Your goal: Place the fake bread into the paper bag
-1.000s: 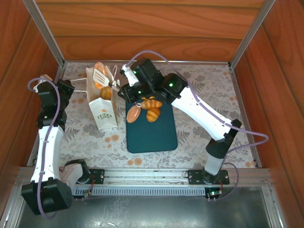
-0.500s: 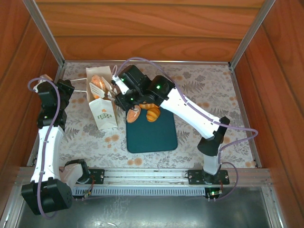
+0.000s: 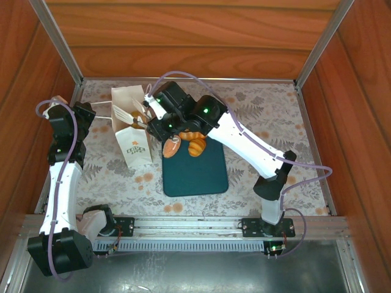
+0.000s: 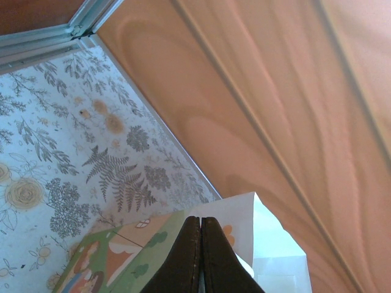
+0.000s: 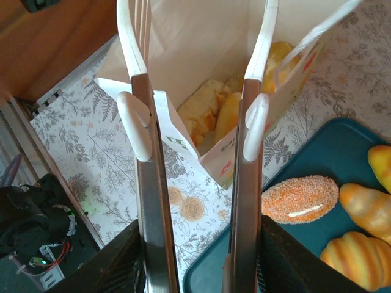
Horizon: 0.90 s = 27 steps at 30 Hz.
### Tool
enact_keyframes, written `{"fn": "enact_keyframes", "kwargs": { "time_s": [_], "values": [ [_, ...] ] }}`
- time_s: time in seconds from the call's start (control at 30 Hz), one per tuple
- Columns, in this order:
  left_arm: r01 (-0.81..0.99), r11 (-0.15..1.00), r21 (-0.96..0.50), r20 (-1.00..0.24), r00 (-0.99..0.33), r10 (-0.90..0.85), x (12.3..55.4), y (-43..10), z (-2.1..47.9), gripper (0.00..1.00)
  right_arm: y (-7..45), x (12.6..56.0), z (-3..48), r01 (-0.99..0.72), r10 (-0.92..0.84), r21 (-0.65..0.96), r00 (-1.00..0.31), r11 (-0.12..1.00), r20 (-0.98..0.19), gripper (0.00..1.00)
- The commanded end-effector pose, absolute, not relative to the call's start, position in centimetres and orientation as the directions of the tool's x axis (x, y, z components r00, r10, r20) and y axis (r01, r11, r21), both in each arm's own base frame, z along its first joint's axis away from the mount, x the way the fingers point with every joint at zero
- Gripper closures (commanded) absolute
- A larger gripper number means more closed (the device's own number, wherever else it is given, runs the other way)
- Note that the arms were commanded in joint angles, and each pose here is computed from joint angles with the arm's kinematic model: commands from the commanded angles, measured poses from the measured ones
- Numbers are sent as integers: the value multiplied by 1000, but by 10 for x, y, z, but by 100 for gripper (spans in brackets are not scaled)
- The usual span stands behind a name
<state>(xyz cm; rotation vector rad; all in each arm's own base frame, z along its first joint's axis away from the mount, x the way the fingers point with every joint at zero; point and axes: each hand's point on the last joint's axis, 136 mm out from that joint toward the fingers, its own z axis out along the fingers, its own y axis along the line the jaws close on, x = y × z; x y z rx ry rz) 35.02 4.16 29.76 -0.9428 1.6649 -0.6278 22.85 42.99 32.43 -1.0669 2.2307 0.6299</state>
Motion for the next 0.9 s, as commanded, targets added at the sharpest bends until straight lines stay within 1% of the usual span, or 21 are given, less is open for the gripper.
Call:
{"fn": "enact_keyframes", "kwargs": {
  "time_s": [0.0, 0.2, 0.33, 0.43, 0.6, 0.73, 0.87],
  "values": [
    [-242, 548, -801, -545, -87, -834, 349, 43, 312, 100, 432, 227, 356, -818, -483, 160, -471, 553, -738, 53],
    [-245, 549, -799, -546, -86, -833, 349, 44, 311, 100, 422, 224, 390, -817, -422, 166, -446, 553, -790, 54],
    [-245, 548, -800, -544, -87, -834, 349, 44, 310, 100, 408, 224, 408, -805, -387, 146, -425, 575, -818, 55],
    [-244, 547, -801, -543, -88, -835, 349, 43, 311, 100, 391, 227, 421, -782, -357, 116, -405, 612, -842, 55],
    [-244, 548, -800, -544, -88, -834, 348, 43, 311, 100, 349, 238, 436, -698, -291, 79, -395, 711, -871, 56],
    [-246, 548, -800, -544, -89, -834, 348, 43, 311, 100, 316, 246, 435, -615, -227, 105, -437, 782, -870, 56],
    [-245, 548, -800, -545, -87, -834, 347, 43, 312, 100, 286, 254, 423, -517, -145, 161, -502, 841, -853, 56]
  ]
}}
